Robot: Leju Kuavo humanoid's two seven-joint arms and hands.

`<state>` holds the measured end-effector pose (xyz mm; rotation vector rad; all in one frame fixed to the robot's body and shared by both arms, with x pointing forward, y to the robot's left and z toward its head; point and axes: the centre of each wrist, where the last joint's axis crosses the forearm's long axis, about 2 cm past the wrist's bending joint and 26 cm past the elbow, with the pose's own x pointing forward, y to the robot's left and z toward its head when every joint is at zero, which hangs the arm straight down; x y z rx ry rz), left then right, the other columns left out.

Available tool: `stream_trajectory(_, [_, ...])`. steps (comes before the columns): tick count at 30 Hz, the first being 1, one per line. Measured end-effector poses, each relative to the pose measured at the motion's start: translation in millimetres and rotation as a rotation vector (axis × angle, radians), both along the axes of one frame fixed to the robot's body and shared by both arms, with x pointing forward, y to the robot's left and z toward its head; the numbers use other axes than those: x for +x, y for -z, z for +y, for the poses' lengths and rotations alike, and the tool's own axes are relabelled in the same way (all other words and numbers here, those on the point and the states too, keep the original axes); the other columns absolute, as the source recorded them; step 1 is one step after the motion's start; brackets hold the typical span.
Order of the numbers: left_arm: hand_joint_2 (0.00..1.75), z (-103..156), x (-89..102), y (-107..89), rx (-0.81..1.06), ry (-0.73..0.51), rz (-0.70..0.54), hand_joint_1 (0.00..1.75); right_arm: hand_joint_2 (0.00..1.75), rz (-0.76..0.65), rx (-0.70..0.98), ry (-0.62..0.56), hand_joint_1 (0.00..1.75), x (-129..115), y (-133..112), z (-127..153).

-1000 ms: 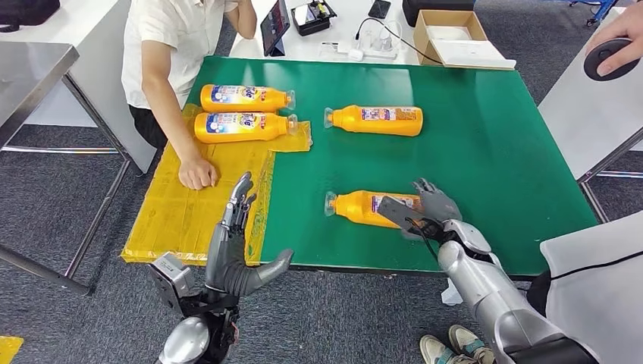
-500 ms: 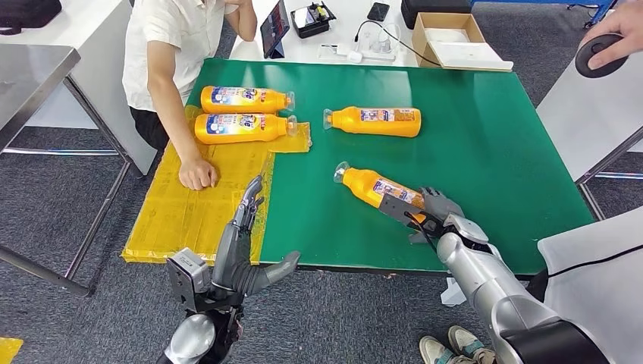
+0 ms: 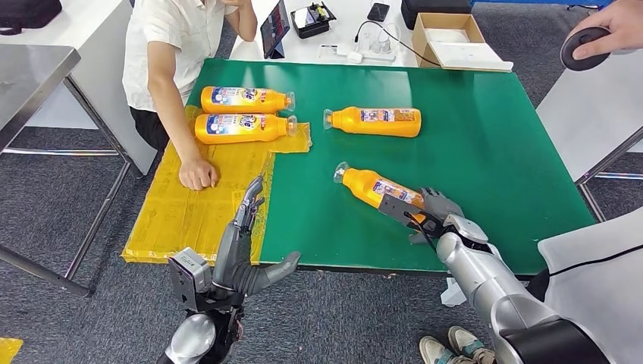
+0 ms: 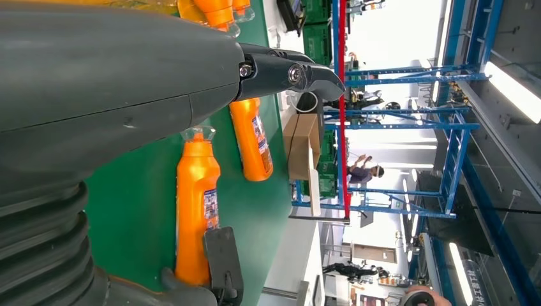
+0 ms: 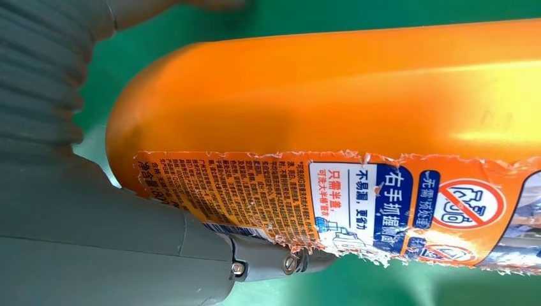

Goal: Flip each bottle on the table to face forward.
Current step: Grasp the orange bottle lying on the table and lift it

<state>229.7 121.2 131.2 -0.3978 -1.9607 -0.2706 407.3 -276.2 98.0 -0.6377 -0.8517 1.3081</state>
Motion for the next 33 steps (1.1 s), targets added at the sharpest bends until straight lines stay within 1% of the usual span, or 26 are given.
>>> stream_trajectory(1, [1.75, 0.0, 0.0, 0.0, 0.000, 0.000, 0.000, 0.00, 1.75, 0.000, 0.002, -0.001, 1.75, 0.0, 0.0, 0.1])
stream_trajectory(4, [1.75, -0.1, 0.1, -0.1, 0.000, 0.000, 0.000, 0.00, 1.75, -0.006, 0.030, -0.017, 1.75, 0.2, -0.2, 0.1])
stream_trajectory(7, [1.75, -0.1, 0.3, -0.3, 0.000, 0.003, -0.001, 0.00, 1.75, -0.030, 0.104, -0.042, 1.75, -1.8, 2.3, 0.1])
stream_trajectory(10, [1.75, -0.1, 0.2, -0.2, -0.003, 0.005, -0.003, 0.00, 1.75, -0.077, 0.190, -0.049, 1.75, -7.1, 8.8, 0.6])
stream_trajectory(15, [1.75, -0.5, -1.1, 0.3, 0.003, -0.003, -0.014, 0.00, 1.75, -0.190, 0.256, -0.030, 1.75, -16.7, 19.2, 2.3])
stream_trajectory(17, [1.75, -1.2, -3.0, 1.1, 0.005, -0.002, -0.013, 0.00, 1.75, -0.226, 0.273, -0.014, 1.75, -20.5, 23.1, 1.8])
stream_trajectory(22, [1.75, -2.1, -5.6, 2.4, 0.013, 0.002, -0.014, 0.00, 1.75, -0.251, 0.299, 0.008, 1.75, -24.3, 27.2, -0.6])
stream_trajectory(33, [1.75, -1.2, -7.8, 4.6, -0.001, 0.000, -0.002, 0.00, 1.75, -0.290, 0.353, -0.002, 1.75, -30.1, 33.2, -0.8])
